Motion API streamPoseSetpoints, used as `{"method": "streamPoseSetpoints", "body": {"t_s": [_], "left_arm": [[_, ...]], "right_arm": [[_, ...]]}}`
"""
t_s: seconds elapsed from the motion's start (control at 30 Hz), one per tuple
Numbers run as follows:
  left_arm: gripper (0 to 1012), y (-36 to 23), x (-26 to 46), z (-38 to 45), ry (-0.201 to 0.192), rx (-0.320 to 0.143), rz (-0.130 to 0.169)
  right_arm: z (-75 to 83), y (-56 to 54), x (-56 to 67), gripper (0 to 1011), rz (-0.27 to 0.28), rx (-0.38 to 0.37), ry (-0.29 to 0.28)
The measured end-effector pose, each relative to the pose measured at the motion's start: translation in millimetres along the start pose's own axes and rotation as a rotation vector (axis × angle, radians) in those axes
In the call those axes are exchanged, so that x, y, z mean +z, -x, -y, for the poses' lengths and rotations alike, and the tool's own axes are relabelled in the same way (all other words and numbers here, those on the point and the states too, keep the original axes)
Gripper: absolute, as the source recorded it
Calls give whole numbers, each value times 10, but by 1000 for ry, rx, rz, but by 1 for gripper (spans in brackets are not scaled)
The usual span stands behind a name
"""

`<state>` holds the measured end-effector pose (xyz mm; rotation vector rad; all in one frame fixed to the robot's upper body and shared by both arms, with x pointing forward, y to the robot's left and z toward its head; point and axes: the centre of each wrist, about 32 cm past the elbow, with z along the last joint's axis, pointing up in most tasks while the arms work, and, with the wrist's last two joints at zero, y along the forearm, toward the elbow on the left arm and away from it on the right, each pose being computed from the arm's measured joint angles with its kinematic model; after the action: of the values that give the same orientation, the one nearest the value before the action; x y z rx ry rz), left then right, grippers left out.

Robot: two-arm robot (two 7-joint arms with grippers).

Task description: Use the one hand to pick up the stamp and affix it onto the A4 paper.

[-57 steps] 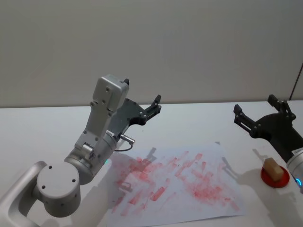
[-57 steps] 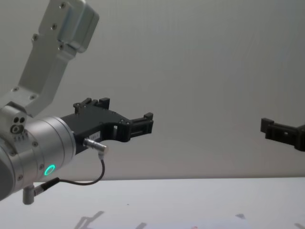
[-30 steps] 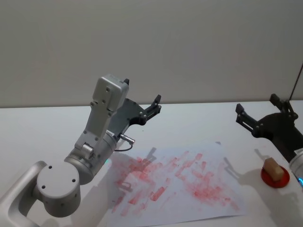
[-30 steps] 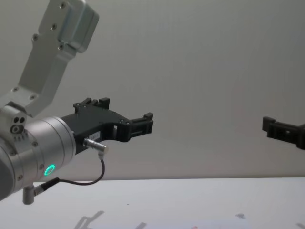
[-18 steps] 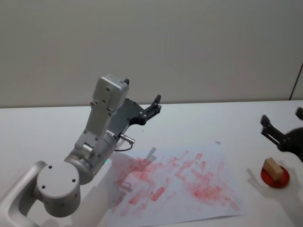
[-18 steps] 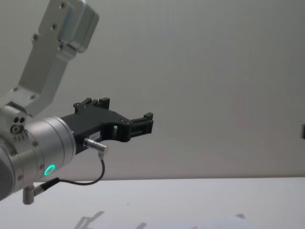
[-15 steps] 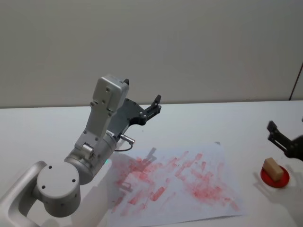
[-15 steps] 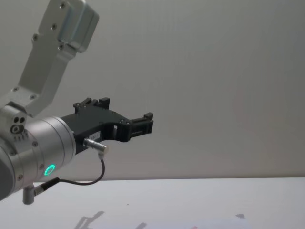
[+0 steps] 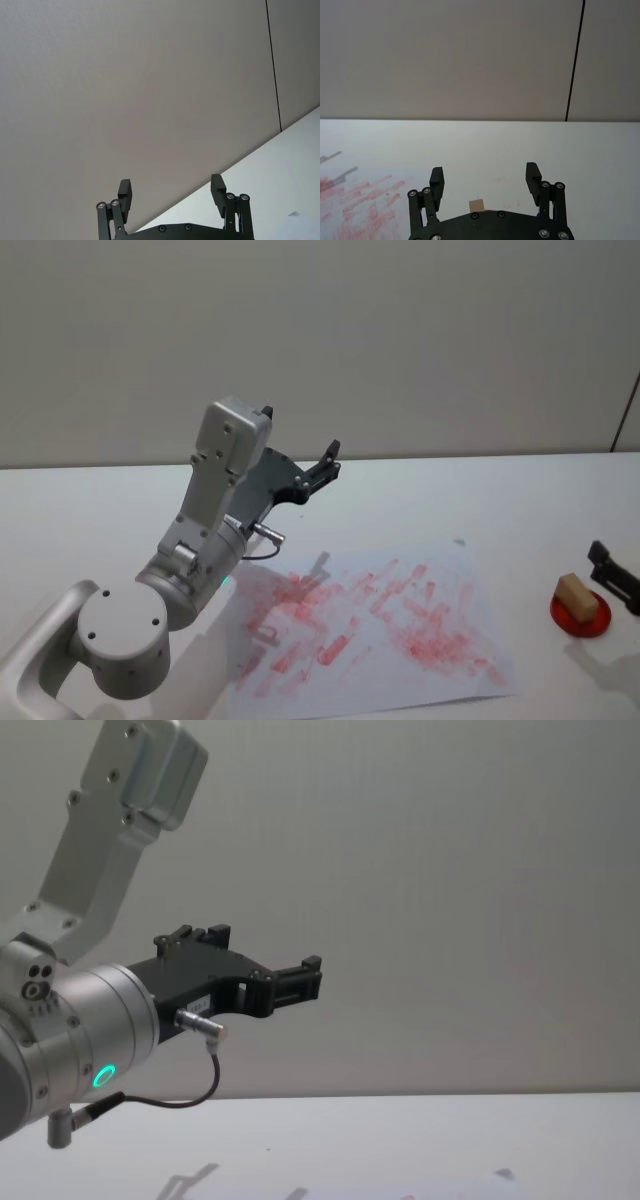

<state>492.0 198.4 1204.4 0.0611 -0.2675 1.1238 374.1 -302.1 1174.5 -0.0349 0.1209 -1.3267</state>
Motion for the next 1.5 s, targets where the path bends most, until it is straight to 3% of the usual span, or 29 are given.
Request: {"method": "streamPoseSetpoints", "body": {"t_s": [0.73, 1.17, 1.5], "left_arm": [[1001, 0, 0, 0, 0, 0, 0], [1001, 0, 0, 0, 0, 0, 0], [1001, 0, 0, 0, 0, 0, 0]], "right_arm": [[-140, -96, -171, 1001, -5, 49, 224], [-312, -69, -221, 1001, 21, 79, 265], [-387, -50, -236, 755, 34, 91, 279]]}}
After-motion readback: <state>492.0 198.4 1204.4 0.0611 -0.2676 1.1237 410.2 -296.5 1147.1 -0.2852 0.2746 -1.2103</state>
